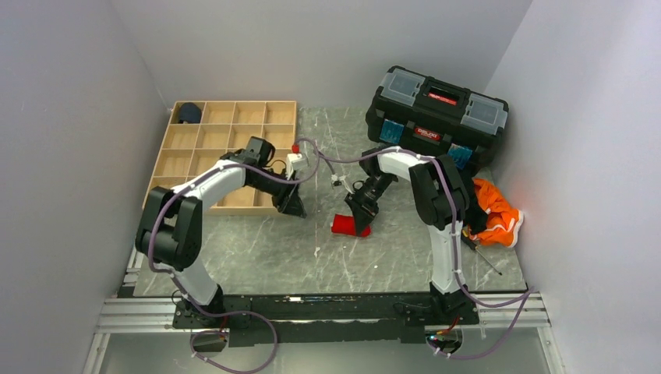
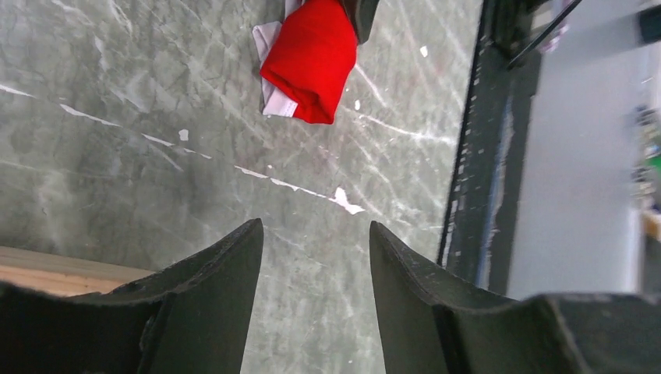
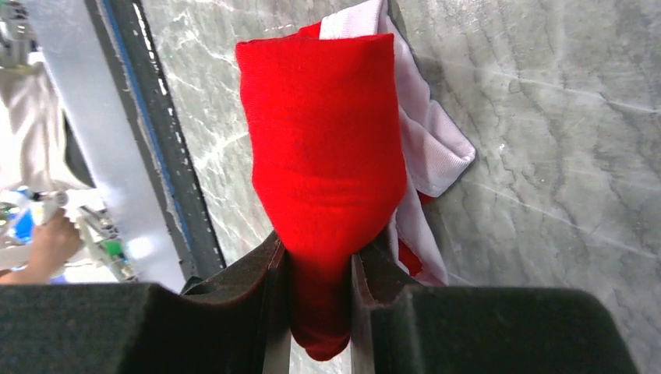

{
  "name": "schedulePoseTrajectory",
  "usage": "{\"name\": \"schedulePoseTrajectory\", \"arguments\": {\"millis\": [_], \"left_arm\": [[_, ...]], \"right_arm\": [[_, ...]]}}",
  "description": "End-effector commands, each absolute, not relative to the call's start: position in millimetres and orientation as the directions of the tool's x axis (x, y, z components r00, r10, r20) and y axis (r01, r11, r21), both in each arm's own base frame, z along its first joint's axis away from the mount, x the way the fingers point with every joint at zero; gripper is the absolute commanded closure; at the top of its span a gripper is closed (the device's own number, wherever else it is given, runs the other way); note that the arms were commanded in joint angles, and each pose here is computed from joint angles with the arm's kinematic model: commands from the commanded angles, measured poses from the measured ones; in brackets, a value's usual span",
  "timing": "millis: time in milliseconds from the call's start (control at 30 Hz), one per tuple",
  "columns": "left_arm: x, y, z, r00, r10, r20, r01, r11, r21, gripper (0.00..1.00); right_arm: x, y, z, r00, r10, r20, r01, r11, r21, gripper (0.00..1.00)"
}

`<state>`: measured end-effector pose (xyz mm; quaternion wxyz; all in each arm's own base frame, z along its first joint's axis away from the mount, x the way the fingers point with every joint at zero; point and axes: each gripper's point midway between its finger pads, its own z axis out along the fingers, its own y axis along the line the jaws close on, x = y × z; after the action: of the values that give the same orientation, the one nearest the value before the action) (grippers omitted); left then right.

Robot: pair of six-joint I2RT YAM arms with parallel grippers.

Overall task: Roll the underwear
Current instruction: Roll the underwear to the center of the board.

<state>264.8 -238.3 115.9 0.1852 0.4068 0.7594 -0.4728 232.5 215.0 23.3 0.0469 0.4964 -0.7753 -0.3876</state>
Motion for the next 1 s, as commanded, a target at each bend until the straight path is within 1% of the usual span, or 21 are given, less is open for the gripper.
{"name": "schedulePoseTrajectory", "arguments": {"millis": [0, 100, 233, 400, 600, 833, 967], "left_arm": [[272, -249, 113, -0.359, 0.526, -0.771, 0.933, 0.213, -0.290, 0.42], [267, -267, 109, -0.219, 0.588, -0.779, 0.973, 0.189, -0.132, 0.42], [261, -295, 107, -0.058, 0.636, -0.770, 0.988, 0.146, 0.046, 0.38], [257, -325, 110, 0.072, 0.663, -0.745, 0.980, 0.092, 0.176, 0.33], [253, -345, 93, 0.122, 0.697, -0.707, 0.976, 0.045, 0.212, 0.31], [246, -360, 76, 0.145, 0.709, -0.690, 0.978, 0.001, 0.207, 0.30], [244, -365, 72, 0.173, 0.713, -0.680, 0.973, -0.015, 0.232, 0.29]], "right_arm": [[225, 211, 9, -0.479, -0.836, -0.267, -0.689, 0.170, 0.705, 1.00], [224, 213, 4, -0.490, -0.836, -0.247, -0.656, 0.167, 0.736, 1.00], [220, 214, 1, -0.504, -0.834, -0.223, -0.606, 0.158, 0.780, 1.00], [218, 214, -1, -0.521, -0.830, -0.201, -0.559, 0.153, 0.815, 1.00], [219, 214, -6, -0.525, -0.831, -0.184, -0.552, 0.169, 0.816, 1.00], [219, 213, -8, -0.528, -0.831, -0.174, -0.547, 0.177, 0.818, 1.00], [216, 213, -10, -0.533, -0.832, -0.156, -0.527, 0.181, 0.831, 1.00]]}}
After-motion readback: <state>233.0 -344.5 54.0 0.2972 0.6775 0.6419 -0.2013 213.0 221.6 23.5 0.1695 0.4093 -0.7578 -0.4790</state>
